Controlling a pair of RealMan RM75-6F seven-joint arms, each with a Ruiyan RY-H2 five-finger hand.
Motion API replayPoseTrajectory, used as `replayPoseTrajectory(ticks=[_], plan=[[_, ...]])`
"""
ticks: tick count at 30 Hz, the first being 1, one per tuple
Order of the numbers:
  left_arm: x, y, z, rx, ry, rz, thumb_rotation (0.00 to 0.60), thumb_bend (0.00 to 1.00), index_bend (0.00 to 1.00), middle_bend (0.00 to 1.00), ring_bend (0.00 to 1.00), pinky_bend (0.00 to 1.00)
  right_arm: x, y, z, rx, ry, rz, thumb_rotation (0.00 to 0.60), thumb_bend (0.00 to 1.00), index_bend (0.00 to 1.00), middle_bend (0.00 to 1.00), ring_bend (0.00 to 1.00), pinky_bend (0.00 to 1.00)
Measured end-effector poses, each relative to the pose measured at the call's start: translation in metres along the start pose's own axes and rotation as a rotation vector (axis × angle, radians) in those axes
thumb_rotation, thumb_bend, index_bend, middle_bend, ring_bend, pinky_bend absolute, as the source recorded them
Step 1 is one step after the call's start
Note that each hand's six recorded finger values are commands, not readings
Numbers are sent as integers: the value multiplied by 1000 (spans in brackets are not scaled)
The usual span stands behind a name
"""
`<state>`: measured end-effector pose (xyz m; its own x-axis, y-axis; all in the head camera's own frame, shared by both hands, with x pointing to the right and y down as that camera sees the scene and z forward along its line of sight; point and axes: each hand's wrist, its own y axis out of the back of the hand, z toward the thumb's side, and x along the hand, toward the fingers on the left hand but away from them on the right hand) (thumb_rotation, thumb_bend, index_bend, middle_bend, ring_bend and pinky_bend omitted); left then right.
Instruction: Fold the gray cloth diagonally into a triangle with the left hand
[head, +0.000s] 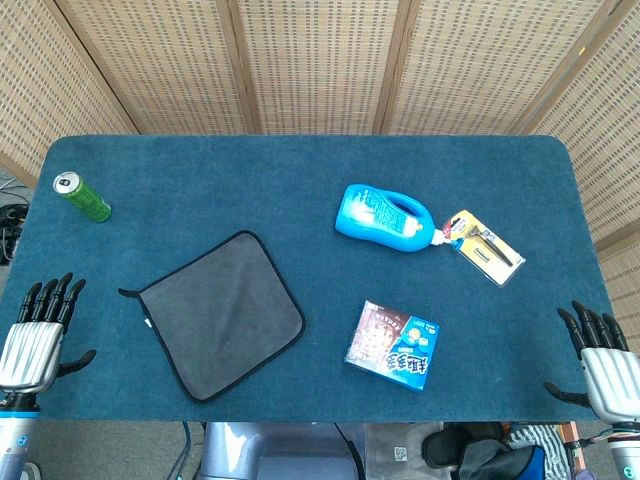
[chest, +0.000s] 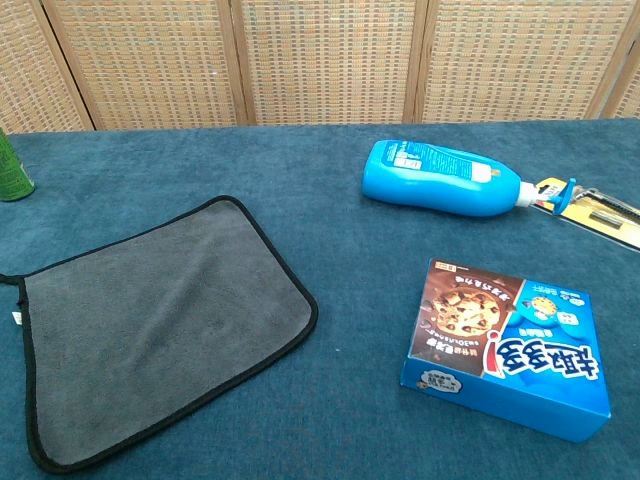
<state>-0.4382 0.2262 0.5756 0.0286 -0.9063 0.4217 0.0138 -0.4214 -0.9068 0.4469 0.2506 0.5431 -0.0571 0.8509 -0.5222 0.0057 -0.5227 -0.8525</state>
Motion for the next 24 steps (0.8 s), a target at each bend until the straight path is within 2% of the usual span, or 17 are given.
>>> replayPoseTrajectory(ticks=[24], plan=[[0,-2,1,-6,-10,-11,600,141,0,0,0,0,0,0,0,2,-1,-1,600,0,0,0,0,0]])
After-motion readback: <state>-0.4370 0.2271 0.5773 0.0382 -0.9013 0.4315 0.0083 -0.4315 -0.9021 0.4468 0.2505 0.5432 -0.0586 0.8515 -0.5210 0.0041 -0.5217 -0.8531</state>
